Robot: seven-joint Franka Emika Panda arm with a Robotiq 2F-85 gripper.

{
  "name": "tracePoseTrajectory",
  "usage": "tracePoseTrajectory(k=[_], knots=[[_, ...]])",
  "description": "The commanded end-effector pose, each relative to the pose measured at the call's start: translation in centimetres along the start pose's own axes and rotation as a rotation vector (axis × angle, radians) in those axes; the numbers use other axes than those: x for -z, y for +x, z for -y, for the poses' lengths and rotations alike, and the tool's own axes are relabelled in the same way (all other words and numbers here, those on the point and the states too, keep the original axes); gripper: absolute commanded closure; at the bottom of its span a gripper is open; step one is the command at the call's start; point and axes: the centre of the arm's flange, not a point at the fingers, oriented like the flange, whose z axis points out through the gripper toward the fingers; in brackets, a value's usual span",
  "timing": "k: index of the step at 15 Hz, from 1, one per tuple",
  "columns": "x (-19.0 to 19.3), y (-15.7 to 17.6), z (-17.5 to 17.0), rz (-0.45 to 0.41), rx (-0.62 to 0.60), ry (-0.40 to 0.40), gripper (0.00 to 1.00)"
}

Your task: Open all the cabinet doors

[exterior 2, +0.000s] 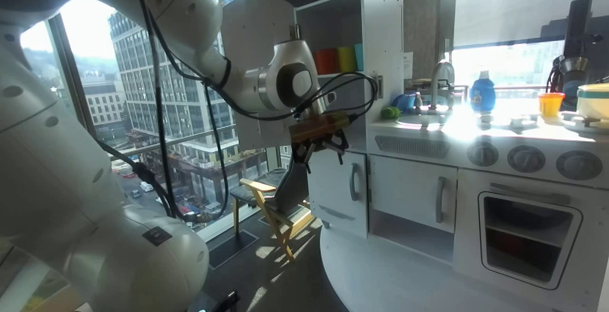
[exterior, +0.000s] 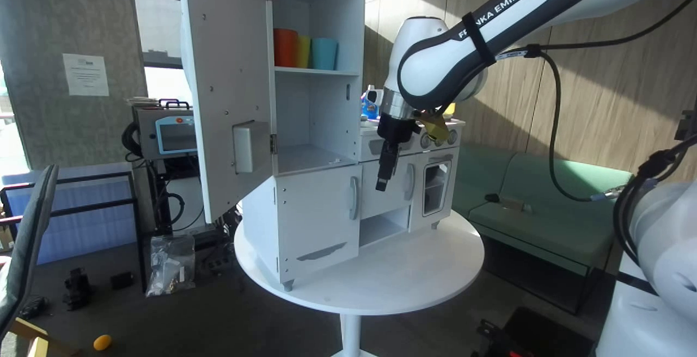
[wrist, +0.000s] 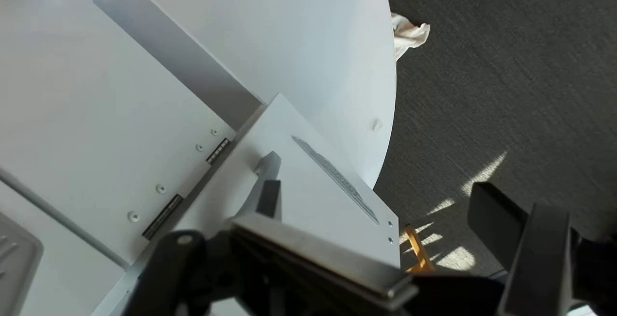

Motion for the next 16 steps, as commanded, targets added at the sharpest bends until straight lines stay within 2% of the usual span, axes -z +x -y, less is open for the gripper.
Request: tracePoseTrajectory(k=[1, 4, 7, 11, 16], knots=[[-3.8, -1.2, -1.4, -0.097, 0.052, 0.046, 0.0], [-5.9, -1.7, -2.8, -0.167, 0.036, 0.072, 0.0], [-6.3, -1.9, -3.2, -0.231, 0.078, 0.038, 0.0], [-5.6, -0.9, -3.0, -0.284, 0.157, -0.074, 0.0], [-5.1, 1.4, -3.1, -0.326, 0.191, -0.206, 0.0]])
